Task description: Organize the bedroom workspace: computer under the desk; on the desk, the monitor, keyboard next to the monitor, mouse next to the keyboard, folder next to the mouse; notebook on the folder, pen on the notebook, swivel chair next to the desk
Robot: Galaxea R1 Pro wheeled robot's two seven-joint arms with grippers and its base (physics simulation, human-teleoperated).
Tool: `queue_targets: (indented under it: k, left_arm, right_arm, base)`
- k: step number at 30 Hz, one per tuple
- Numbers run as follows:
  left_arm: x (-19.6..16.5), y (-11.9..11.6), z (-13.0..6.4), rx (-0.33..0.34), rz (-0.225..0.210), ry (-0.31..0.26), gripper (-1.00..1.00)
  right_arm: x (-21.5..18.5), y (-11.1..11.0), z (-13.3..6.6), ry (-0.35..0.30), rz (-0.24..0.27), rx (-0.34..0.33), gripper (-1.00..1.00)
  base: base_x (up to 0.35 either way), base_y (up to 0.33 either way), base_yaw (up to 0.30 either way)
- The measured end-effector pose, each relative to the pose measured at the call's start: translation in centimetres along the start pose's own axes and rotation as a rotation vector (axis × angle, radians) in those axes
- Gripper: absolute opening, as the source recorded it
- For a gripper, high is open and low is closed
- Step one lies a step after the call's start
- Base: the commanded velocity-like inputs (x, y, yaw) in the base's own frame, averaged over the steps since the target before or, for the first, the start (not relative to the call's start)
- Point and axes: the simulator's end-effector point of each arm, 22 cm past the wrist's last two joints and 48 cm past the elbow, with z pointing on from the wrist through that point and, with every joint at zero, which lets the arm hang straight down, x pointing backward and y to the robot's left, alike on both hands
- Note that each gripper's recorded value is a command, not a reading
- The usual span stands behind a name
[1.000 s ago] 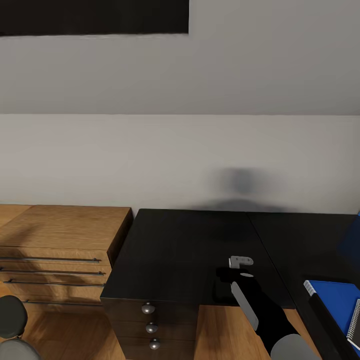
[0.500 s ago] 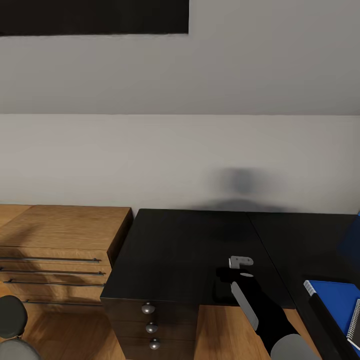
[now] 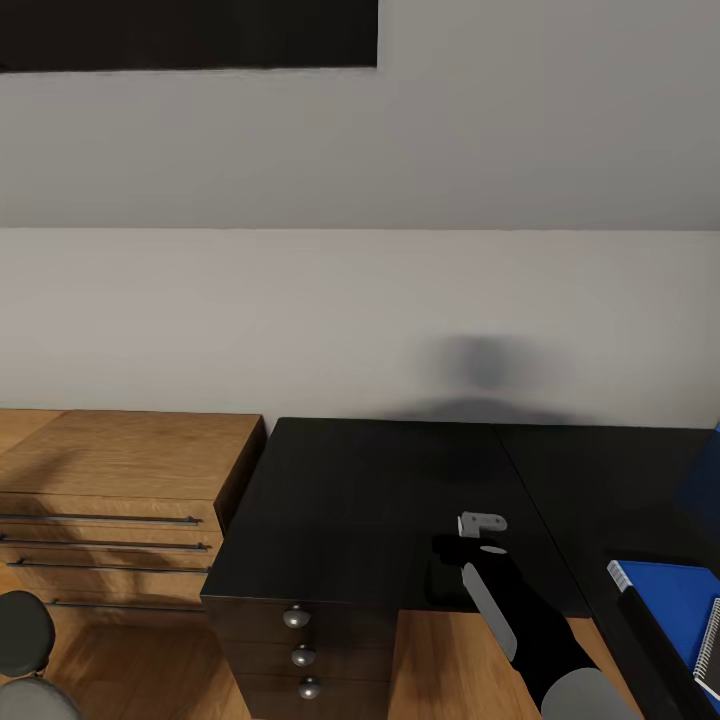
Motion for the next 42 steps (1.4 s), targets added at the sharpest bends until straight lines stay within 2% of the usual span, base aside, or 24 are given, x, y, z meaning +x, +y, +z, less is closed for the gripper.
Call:
queue_targets:
  k: [21,31,42]
  left_arm:
    - [-0.1,0.2,0.0,-0.003,0.001,-0.001,1.0]
    - [-0.1,0.2,0.1,-0.002,0.002,-0.001,1.0]
    - [-0.1,0.3,0.1,-0.003,0.001,-0.001,1.0]
  right_arm:
    - [0.2,0.0,0.0,0.006,0.001,0.001,1.0]
    - [0.9,0.0,0.0,0.042,-0.005,0.001,1.0]
    - [1.6,-1.2,0.1,0.08,0.025,0.017,1.0]
  base:
    - [0.0,0.0,0.0]
    - [0.0,0.0,0.0]
    - [0.0,0.0,0.0]
